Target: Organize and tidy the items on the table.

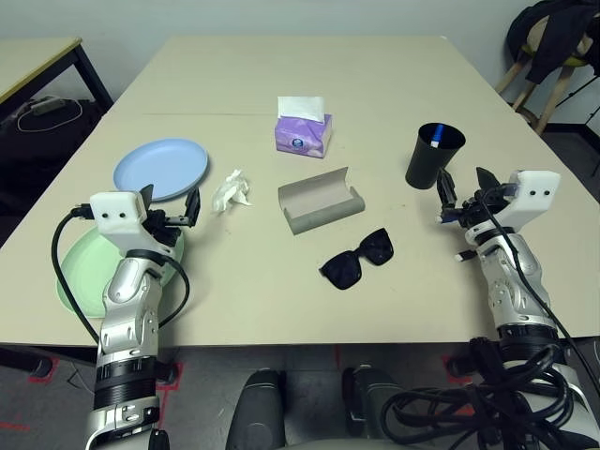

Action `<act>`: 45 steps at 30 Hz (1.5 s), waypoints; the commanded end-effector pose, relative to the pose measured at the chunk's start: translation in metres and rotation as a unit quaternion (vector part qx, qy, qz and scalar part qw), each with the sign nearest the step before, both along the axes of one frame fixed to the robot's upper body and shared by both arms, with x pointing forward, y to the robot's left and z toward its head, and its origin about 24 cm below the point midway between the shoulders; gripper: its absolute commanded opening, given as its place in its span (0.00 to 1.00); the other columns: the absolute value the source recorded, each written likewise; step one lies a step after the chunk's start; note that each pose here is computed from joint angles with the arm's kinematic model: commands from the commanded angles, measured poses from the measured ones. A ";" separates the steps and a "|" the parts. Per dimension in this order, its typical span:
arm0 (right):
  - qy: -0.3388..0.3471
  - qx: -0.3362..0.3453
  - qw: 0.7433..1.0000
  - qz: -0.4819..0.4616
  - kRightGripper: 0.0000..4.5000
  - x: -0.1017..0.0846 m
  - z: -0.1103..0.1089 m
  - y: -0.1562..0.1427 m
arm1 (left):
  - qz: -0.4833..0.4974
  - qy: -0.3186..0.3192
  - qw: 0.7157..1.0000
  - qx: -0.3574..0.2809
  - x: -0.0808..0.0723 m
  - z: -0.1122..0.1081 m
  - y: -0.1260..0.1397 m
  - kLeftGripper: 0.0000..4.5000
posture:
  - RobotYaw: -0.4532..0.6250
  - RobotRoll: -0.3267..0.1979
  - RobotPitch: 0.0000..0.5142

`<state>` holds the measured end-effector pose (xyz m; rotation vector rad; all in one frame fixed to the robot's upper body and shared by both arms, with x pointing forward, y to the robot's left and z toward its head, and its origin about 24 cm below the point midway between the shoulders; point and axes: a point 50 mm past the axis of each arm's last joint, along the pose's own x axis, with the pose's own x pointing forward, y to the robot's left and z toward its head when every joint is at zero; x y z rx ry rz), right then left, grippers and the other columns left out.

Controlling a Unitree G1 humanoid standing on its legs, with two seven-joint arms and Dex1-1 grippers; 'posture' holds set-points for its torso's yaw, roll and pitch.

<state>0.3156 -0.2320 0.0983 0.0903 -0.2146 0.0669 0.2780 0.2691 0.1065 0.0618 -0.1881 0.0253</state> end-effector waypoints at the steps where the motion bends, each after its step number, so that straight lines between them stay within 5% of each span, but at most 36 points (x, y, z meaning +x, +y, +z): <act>1: 0.008 -0.002 1.000 -0.002 1.00 0.001 -0.004 0.001 | -0.004 0.007 1.000 0.006 0.002 -0.002 0.000 1.00 | 0.50 0.62 0.10; 12: 0.013 -0.003 1.000 0.001 1.00 0.002 -0.005 0.000 | -0.008 0.008 1.000 0.008 0.003 -0.003 -0.002 1.00 | 0.50 0.62 0.10; 24: 0.006 -0.040 0.987 0.155 1.00 0.006 0.003 0.006 | -0.013 0.008 1.000 0.013 0.005 -0.002 -0.002 1.00 | 0.50 0.62 0.11; 31: 0.005 -0.135 0.922 0.362 1.00 0.008 0.011 0.030 | -0.009 0.014 1.000 0.017 -0.004 -0.004 0.000 1.00 | 0.52 0.62 0.13; 45: -0.022 -0.208 0.792 0.573 1.00 0.005 0.015 0.061 | -0.001 0.025 0.999 0.022 -0.016 -0.003 0.004 1.00 | 0.56 0.62 0.17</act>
